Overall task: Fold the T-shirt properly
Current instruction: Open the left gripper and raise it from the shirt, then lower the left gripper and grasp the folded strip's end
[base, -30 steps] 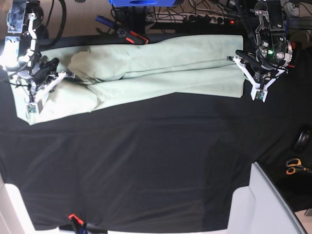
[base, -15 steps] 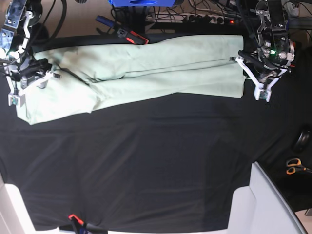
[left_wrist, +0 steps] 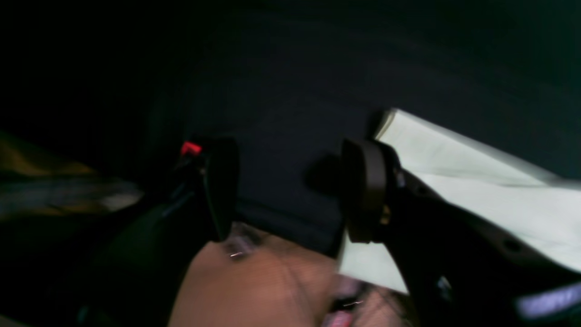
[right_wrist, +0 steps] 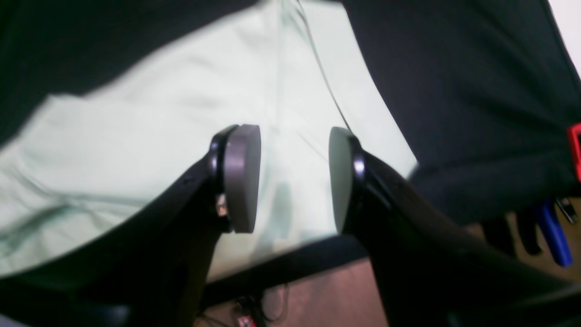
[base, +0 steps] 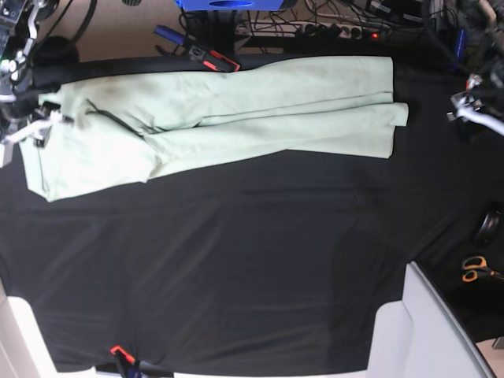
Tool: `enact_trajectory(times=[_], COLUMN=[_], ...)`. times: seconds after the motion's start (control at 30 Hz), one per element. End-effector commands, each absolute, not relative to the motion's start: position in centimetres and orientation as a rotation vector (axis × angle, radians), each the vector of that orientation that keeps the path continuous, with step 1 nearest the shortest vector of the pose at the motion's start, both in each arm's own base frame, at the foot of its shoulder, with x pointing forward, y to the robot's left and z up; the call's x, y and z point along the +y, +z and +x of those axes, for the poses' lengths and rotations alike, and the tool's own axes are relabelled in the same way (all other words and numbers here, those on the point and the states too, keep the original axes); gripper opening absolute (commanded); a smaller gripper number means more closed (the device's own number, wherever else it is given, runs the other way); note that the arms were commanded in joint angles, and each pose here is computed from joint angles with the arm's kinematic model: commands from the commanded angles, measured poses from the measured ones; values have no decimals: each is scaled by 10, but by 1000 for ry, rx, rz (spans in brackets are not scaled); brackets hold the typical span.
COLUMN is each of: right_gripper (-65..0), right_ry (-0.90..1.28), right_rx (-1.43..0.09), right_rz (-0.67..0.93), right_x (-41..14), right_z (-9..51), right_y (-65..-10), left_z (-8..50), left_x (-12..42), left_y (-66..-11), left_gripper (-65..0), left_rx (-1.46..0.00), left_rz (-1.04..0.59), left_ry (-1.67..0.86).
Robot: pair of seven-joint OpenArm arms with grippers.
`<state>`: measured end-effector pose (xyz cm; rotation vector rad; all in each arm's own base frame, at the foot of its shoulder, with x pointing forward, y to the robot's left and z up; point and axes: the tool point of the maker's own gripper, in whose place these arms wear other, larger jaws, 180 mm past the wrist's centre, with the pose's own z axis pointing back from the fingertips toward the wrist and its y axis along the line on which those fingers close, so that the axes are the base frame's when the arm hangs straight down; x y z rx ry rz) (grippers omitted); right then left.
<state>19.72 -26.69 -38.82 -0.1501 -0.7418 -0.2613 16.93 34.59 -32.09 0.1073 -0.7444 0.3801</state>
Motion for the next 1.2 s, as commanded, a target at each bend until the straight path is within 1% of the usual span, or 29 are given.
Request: enact_trajectory(times=[0.0, 0.1, 0.13, 0.3, 0.33, 0.4, 0.5, 0.53, 0.57, 0.67, 0.83, 0.9, 1.0, 1.1, 1.17], right_gripper=[-411, -412, -412, -412, -412, -412, -412, -412, -412, -412, -412, -412, -412, -412, -412], right_ry=[-217, -124, -104, -70, -68, -68, -68, -68, -68, -72, -90, -84, -55, -61, -62], right_rx=[-821, -825, -826, -810, -810, -810, -808, -809, -807, -791, -741, -743, -759, -743, -740], right_rz=[-136, -93, -86, -69, -68, -68, -67, -67, -68, -63, -48, -38, -10, 0, 2], right_x=[-264, -251, -248, -243, -243, -243, -243, -243, -243, -243, -245, -244, -238, -237, -237], right_z=[211, 214, 215, 210, 211, 211, 209, 210, 209, 206, 199, 199, 200, 197, 196], right_y=[-373, -372, -372, -376, -376, -376, -377, -377, -377, -383, -402, -405, -409, -416, -418], left_z=[175, 185, 185, 167, 164, 160, 162, 163, 162, 155, 143, 145, 144, 147, 153], left_x=[343, 329, 326, 327, 329, 325, 312, 308, 305, 295, 295, 298, 300, 289, 277], left_y=[-308, -298, -299, -330, -339, -357, -372, -373, -376, -394, -437, -443, -454, -465, -467], left_gripper=[-292, -299, -299, -286, -260, -166, -45, -15, 0, 0, 0, 0, 0, 0, 0], left_rx=[-797, -856, -859, -779, -759, -718, -698, -700, -702, -681, -605, -624, -605, -567, -568], left_rz=[75, -58, -81, -117, -129, -163, -217, -229, -242, -299, -387, -397, -372, -370, -392], left_ry=[365, 364, 372, 453, 477, 495, 389, 346, 307, 215, 347, 388, 396, 372, 349])
